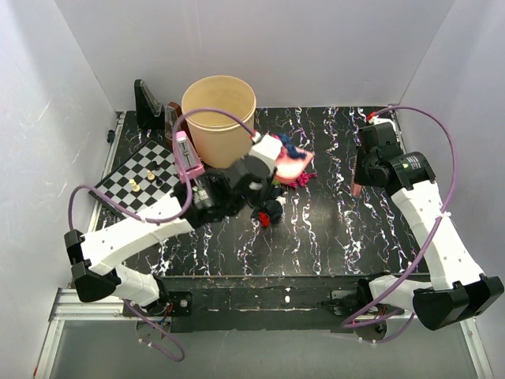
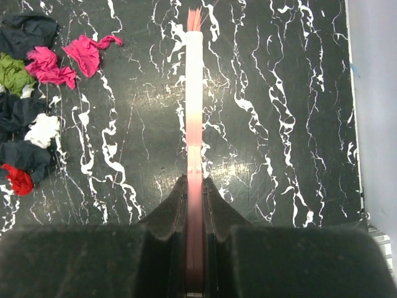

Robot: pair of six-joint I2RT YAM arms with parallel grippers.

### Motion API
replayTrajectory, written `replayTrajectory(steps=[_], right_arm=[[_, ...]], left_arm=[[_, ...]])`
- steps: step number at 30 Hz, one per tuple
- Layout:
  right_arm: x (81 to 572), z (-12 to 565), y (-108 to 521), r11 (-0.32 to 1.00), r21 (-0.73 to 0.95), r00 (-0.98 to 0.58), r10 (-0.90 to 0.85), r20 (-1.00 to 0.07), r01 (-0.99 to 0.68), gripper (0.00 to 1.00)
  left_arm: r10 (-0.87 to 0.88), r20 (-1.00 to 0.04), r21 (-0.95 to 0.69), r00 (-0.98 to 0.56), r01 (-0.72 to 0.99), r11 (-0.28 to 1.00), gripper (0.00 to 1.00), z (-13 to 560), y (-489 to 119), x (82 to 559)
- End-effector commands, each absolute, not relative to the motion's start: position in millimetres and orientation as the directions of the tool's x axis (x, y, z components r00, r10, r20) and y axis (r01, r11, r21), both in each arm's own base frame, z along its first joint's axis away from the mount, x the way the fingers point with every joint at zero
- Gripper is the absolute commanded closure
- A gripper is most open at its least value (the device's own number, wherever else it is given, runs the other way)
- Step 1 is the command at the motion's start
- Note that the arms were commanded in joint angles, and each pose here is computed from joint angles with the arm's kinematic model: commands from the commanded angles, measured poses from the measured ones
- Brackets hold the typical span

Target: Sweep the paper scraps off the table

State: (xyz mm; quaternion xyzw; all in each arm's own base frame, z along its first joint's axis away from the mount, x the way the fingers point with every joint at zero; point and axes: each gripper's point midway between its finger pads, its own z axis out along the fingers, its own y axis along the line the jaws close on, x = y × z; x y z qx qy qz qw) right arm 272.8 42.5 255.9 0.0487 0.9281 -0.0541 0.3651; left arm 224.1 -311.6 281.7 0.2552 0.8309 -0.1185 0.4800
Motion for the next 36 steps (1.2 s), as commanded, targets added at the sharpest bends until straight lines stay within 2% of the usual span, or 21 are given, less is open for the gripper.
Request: replayTrajectory(steps=[1, 8, 13, 19, 21, 24, 28, 31, 36], right_arm=[[275, 281, 47, 0.990, 0.026, -0.640, 0.107, -0.761, 0.135, 0.99], [272, 278, 59, 0.995, 0.074, -0.642, 0.104, -0.760, 0.073, 0.99], [271, 280, 63, 0.994, 0.095, -0.633, 0.107, -0.767, 0.053, 0.99], [269, 282, 65, 0.993, 0.113, -0.622, 0.114, -0.774, 0.041, 0.99], [268, 283, 67, 0.992, 0.118, -0.621, 0.114, -0.776, 0.035, 0.99], [267, 283, 67, 0.992, 0.123, -0.620, 0.116, -0.776, 0.032, 0.99], [266, 284, 67, 0.991, 0.128, -0.616, 0.121, -0.778, 0.034, 0.99], [266, 284, 68, 0.991, 0.130, -0.616, 0.121, -0.778, 0.031, 0.99], [266, 283, 68, 0.991, 0.133, -0.620, 0.123, -0.775, 0.031, 0.99]], left_arm=[[0.222, -0.895, 0.002, -0.386, 0.496, 0.869, 1.00, 341, -290, 257], [-0.058, -0.899, -0.256, -0.434, 0.413, 0.874, 1.00, 399, -267, 321], [-0.269, -0.822, -0.484, -0.503, 0.366, 0.795, 1.00, 420, -255, 359], [-0.533, -0.599, -0.772, -0.597, 0.255, 0.582, 1.00, 417, -238, 393], [-0.621, -0.480, -0.856, -0.619, 0.177, 0.485, 1.00, 402, -227, 403], [-0.708, -0.295, -0.952, -0.641, 0.134, 0.276, 1.00, 403, -217, 414], [-0.722, -0.043, -0.999, -0.691, 0.035, 0.027, 1.00, 395, -217, 426], [-0.712, 0.029, -0.997, -0.702, 0.027, -0.067, 1.00, 400, -219, 429], [-0.720, 0.060, -0.995, -0.691, 0.016, -0.098, 1.00, 410, -214, 424]])
